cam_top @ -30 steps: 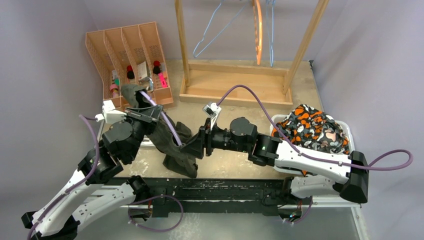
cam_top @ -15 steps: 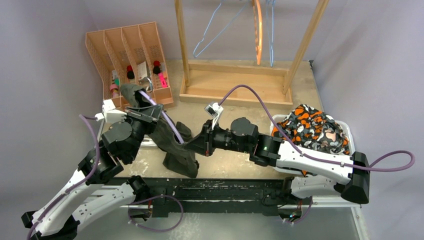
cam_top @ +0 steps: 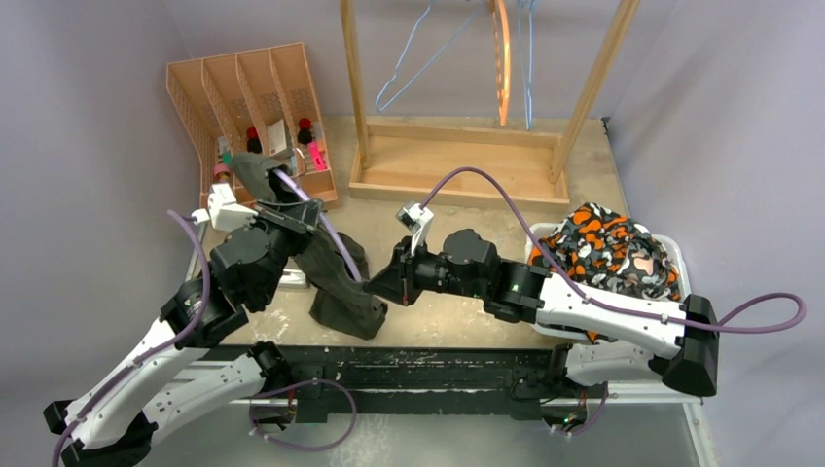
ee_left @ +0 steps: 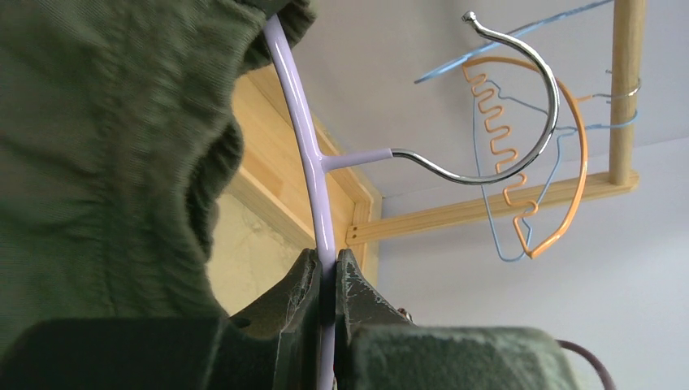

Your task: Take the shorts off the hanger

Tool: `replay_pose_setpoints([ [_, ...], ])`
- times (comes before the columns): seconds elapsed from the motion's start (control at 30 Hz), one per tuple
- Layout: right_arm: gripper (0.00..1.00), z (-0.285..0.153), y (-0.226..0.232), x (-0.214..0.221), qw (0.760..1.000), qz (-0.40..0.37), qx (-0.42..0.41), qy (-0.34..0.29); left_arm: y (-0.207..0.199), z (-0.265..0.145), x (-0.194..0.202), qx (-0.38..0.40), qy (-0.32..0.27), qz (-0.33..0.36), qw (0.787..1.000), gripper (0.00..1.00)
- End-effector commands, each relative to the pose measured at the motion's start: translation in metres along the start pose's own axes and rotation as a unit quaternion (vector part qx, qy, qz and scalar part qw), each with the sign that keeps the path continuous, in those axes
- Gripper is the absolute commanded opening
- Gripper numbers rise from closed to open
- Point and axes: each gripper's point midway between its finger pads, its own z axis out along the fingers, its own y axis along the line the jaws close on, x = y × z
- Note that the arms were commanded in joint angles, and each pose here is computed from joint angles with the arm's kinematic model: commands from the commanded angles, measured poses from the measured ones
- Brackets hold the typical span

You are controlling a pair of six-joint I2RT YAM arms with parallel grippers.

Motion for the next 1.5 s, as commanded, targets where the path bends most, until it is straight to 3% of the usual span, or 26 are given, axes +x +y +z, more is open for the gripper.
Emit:
replay_pose_setpoints([
  [0.0, 0.0, -0.011, -0.012, 0.047, 0.996, -0.012, 0.002, 0.088, -0.053, -0.017, -0.067, 0.064, -0.099, -0.06, 0.991, 0.0],
  [0.43, 0.0, -0.011, -0.027, 0.036, 0.996, -0.014, 0.058, 0.072, -0.062, -0.016, -0.06, 0.075, -0.081, -0.08, 0.991, 0.0],
  [0.6, 0.0, -0.004, -0.024, 0.053, 0.995, -0.017, 0.026, 0.096, -0.058, -0.014, -0.057, 0.068, -0.078, -0.091, 0.99, 0.0],
  [0.8, 0.0, -0.015, -0.079, 0.069, 0.979, 0.028, 0.175, 0.098, -0.064, -0.013, -0.046, 0.085, -0.051, -0.111, 0.989, 0.0],
  [0.9, 0.0, -0.026, -0.093, 0.056, 0.975, 0.033, 0.213, 0.051, -0.066, -0.013, -0.039, 0.095, -0.037, -0.126, 0.987, 0.0],
  [1.1, 0.0, -0.036, -0.09, 0.042, 0.978, 0.02, 0.206, 0.018, -0.069, -0.011, -0.03, 0.107, -0.019, -0.151, 0.983, 0.0],
  [1.2, 0.0, -0.034, -0.092, 0.055, 0.979, 0.02, 0.201, 0.037, -0.075, -0.007, -0.026, 0.113, -0.015, -0.157, 0.981, 0.0],
  [1.33, 0.0, -0.021, -0.069, 0.075, 0.991, 0.001, 0.109, 0.08, -0.081, -0.003, -0.028, 0.112, -0.023, -0.151, 0.982, 0.0],
  [1.47, 0.0, -0.02, -0.069, 0.095, 0.988, 0.004, 0.097, 0.12, -0.086, -0.005, -0.04, 0.112, -0.045, -0.147, 0.982, 0.0],
])
